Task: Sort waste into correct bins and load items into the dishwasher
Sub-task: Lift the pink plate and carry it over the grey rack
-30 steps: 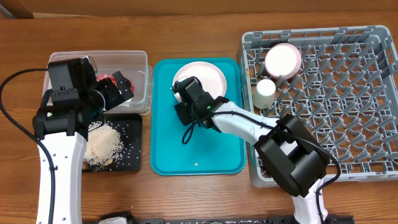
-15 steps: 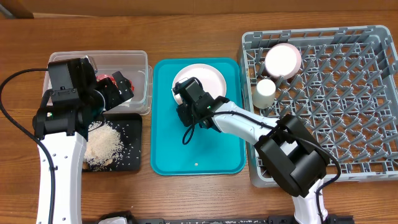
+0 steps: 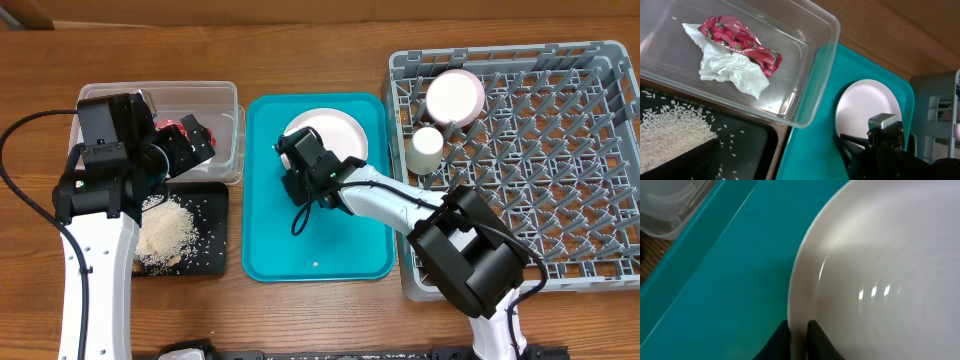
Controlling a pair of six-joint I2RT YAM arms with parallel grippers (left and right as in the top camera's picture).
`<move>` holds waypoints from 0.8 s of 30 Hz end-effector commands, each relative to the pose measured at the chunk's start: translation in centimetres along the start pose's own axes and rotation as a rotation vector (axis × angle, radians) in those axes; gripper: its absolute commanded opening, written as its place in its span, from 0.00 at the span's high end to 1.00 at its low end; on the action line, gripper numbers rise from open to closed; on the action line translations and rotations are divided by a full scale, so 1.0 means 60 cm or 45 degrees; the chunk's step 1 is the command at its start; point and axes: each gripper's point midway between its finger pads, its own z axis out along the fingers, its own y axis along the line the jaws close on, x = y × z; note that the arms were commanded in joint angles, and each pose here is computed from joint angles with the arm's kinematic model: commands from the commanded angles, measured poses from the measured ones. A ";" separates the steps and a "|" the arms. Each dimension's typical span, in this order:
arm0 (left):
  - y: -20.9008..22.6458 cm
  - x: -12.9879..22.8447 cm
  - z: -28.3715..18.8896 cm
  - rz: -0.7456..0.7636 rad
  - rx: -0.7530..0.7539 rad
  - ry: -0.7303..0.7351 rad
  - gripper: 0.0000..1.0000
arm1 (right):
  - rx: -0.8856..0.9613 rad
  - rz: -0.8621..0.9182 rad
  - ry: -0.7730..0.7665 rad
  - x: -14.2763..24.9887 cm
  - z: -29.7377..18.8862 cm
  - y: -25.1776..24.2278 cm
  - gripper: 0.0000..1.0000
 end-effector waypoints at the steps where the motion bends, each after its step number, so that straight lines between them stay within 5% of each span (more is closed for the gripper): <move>1: -0.003 -0.006 -0.007 0.019 0.002 -0.023 0.00 | -0.056 0.006 0.025 0.008 -0.004 0.017 0.90; 9: -0.003 -0.006 -0.007 0.019 0.003 -0.023 0.00 | -0.077 0.001 -0.080 -0.042 -0.089 0.029 0.96; 18: -0.003 -0.006 -0.007 0.019 0.003 -0.023 0.00 | -0.383 -0.019 -0.286 -0.103 -0.328 0.086 0.96; 24: -0.003 -0.006 -0.007 0.019 0.003 -0.023 0.00 | -0.410 0.046 -0.414 -0.109 -0.461 0.037 0.96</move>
